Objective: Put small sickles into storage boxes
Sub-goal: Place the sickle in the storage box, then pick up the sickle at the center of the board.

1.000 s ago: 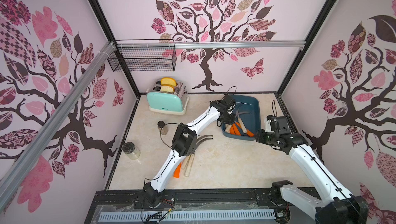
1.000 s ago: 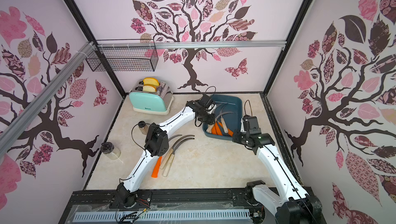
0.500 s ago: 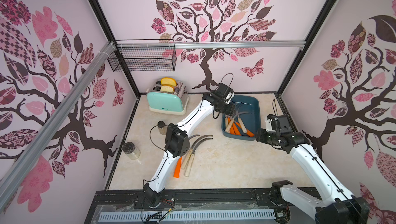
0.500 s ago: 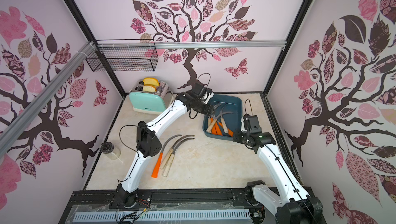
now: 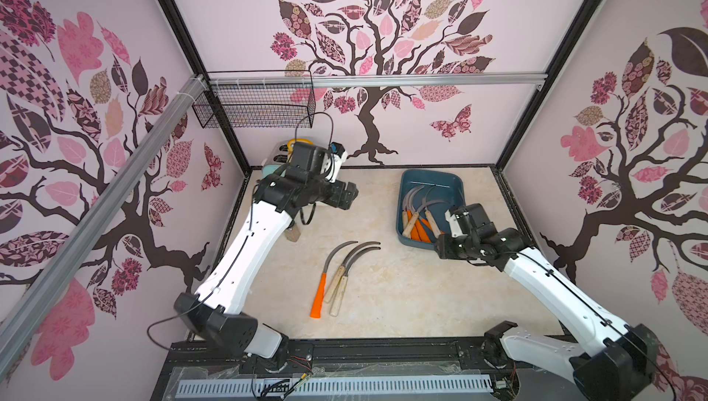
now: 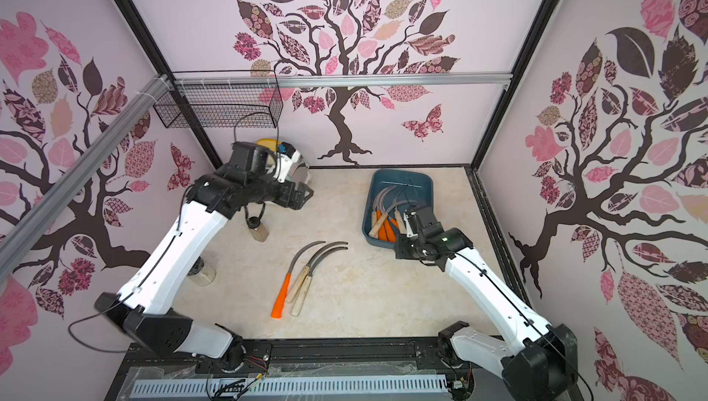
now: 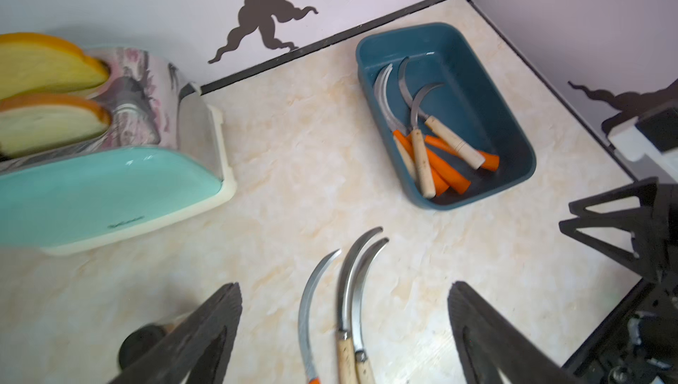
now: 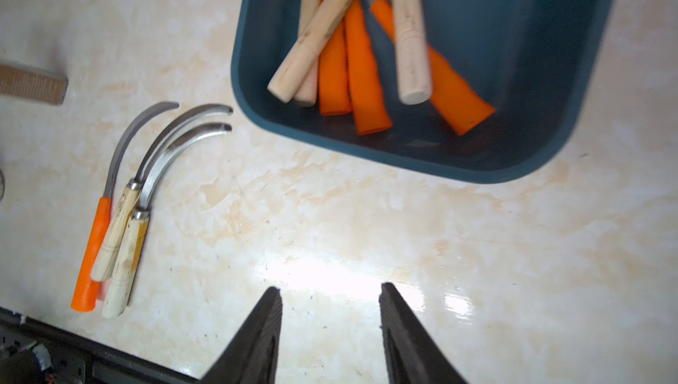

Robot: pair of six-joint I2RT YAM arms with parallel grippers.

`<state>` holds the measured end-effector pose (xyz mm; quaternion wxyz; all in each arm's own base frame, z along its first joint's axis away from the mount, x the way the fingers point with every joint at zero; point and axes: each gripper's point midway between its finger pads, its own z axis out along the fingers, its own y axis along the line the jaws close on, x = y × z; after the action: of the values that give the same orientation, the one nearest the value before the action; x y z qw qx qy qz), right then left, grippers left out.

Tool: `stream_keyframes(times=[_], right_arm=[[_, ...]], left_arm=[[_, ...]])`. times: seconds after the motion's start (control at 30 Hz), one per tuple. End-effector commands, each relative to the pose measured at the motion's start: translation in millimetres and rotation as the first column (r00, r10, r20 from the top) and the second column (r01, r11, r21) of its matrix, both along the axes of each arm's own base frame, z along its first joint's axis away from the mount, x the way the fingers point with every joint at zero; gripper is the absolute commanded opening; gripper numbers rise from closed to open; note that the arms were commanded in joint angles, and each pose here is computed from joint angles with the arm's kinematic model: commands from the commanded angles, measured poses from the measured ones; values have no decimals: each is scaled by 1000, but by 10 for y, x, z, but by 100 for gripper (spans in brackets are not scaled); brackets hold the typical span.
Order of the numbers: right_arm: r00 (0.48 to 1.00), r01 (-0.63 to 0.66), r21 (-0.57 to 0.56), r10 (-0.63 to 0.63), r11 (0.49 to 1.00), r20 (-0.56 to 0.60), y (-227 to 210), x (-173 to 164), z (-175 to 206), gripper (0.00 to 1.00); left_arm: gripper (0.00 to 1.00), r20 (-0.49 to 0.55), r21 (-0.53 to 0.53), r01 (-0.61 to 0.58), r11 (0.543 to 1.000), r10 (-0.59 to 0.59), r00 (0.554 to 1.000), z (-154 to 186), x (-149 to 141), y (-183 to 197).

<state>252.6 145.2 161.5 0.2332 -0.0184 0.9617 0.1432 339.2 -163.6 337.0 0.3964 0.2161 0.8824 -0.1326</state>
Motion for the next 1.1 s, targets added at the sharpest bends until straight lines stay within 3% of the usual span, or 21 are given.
stream_keyframes(times=[0.0,0.17,0.4,0.73,1.07], right_arm=[[1000,17,10,-18,1000,11,258,-37,63,48],[997,-79,-22,79,997,-9,788,-170,-25,48],[986,-161,-16,160,987,-40,1332,-344,-189,49],[955,-285,-39,281,958,-93,2056,-653,-495,49],[930,-350,-6,347,937,-122,2600,-784,-801,53]], left_arm=[[96,25,42,-56,998,55,998,-15,-230,444],[96,-52,33,-172,985,174,983,-258,-538,1008],[96,-207,-50,-310,949,294,933,-820,-690,1409],[95,-179,-54,-309,949,295,939,-949,-827,1415],[95,-177,-48,-327,944,314,933,-952,-768,1452]])
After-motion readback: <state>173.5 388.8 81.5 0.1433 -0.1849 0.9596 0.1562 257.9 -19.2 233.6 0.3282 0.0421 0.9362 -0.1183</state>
